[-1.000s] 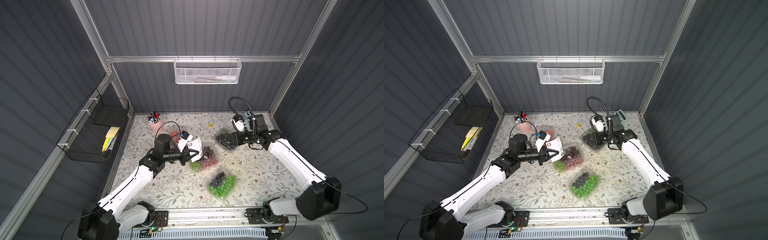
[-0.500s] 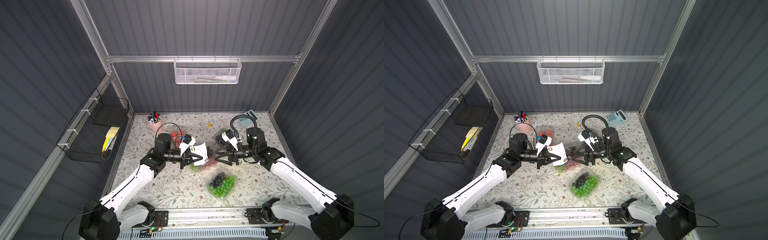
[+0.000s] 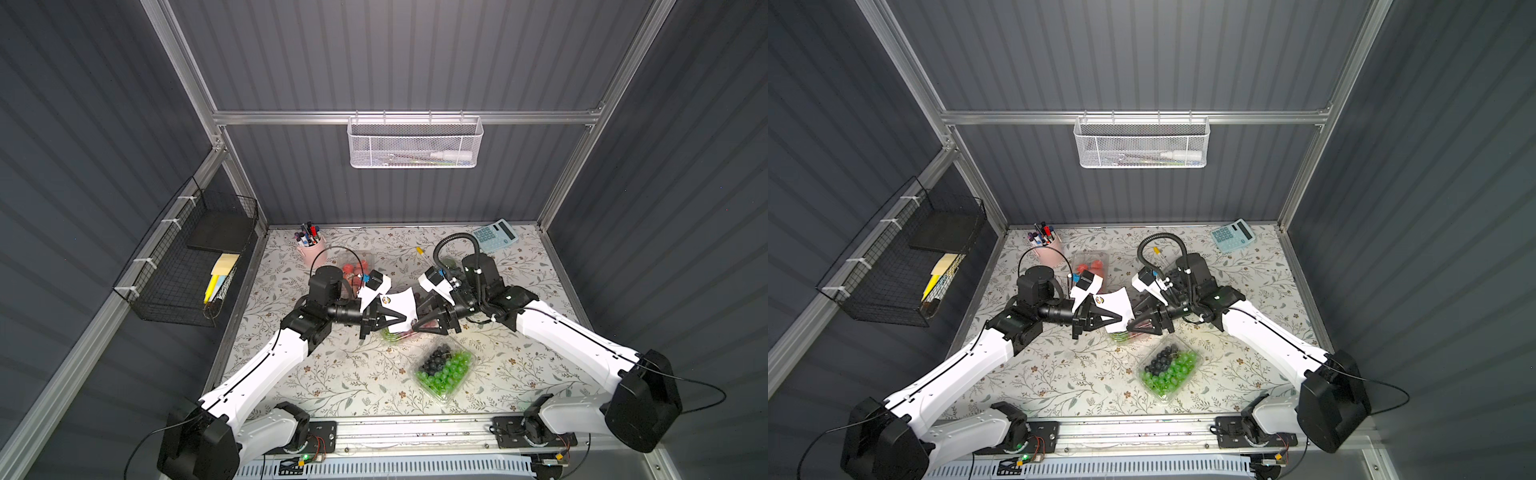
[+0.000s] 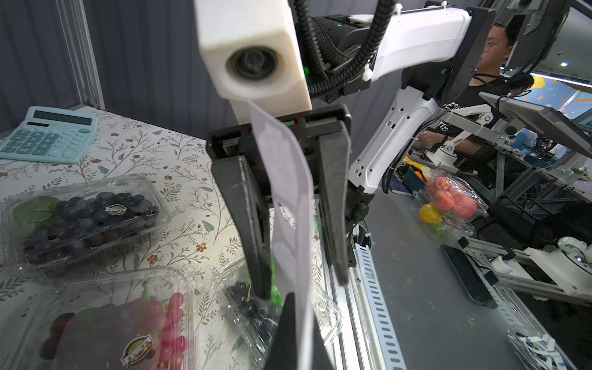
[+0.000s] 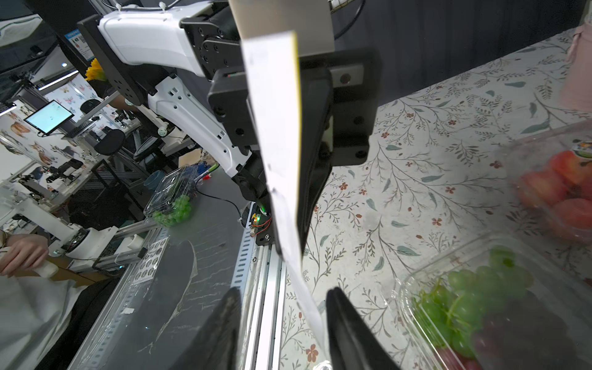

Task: Label fruit boxes
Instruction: Adjust the label sticker.

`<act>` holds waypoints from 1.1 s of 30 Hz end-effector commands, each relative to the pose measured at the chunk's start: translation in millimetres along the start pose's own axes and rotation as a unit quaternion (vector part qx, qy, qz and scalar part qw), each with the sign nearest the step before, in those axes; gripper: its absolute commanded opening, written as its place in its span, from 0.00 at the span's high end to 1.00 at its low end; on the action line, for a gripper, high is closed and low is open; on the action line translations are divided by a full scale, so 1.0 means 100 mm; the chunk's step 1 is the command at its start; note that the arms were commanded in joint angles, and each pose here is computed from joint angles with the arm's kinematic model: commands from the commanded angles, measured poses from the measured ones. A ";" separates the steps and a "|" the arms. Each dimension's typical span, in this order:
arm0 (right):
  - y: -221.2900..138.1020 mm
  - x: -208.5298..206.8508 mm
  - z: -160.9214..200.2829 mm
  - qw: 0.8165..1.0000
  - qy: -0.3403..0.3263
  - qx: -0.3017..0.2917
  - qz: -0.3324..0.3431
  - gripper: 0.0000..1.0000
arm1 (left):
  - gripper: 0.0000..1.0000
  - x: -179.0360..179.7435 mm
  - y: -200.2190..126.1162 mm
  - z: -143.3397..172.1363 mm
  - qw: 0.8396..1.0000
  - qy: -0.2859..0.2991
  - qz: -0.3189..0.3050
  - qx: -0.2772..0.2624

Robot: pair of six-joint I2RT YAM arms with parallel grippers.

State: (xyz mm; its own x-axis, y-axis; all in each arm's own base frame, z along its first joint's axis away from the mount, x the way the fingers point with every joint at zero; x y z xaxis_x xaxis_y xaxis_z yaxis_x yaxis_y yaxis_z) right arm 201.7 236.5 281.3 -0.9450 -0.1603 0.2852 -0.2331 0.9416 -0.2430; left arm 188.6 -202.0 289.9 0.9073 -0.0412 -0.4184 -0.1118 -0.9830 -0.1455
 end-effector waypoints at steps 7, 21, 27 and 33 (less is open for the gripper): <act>-0.04 0.07 -0.08 1.000 -0.021 0.002 -0.014 0.83 | 0.98 -0.06 0.01 -0.05 1.000 0.021 0.011 -0.003; -0.07 0.08 -0.21 0.999 -0.045 -0.017 -0.008 1.00 | 0.77 -0.06 0.04 0.01 1.000 0.001 0.015 0.002; -0.08 0.07 -0.26 0.998 -0.055 -0.024 -0.002 1.00 | 0.76 -0.06 0.07 0.03 1.000 -0.004 0.019 0.005; -0.08 0.07 -0.29 0.998 -0.058 -0.026 -0.001 1.00 | 0.83 -0.06 0.07 0.05 1.000 -0.009 0.018 0.007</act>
State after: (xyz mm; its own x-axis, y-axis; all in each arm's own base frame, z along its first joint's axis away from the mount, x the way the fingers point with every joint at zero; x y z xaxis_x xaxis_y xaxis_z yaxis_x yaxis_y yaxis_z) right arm 203.6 236.9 292.9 -0.9574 -0.1740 0.2303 -0.2266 0.9473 -0.2262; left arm 183.2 -206.4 291.2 0.9027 -0.0614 -0.4258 -0.1340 -0.9806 -0.1428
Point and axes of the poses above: each gripper's point midway between its finger pads, its own y axis out along the fingers, its own x axis along the line the jaws close on, z = x × y, the point moved 8 cm from there along -y, back along the fingers, and after that the axes turned 9 degrees about -y, right-handed, at the moved point
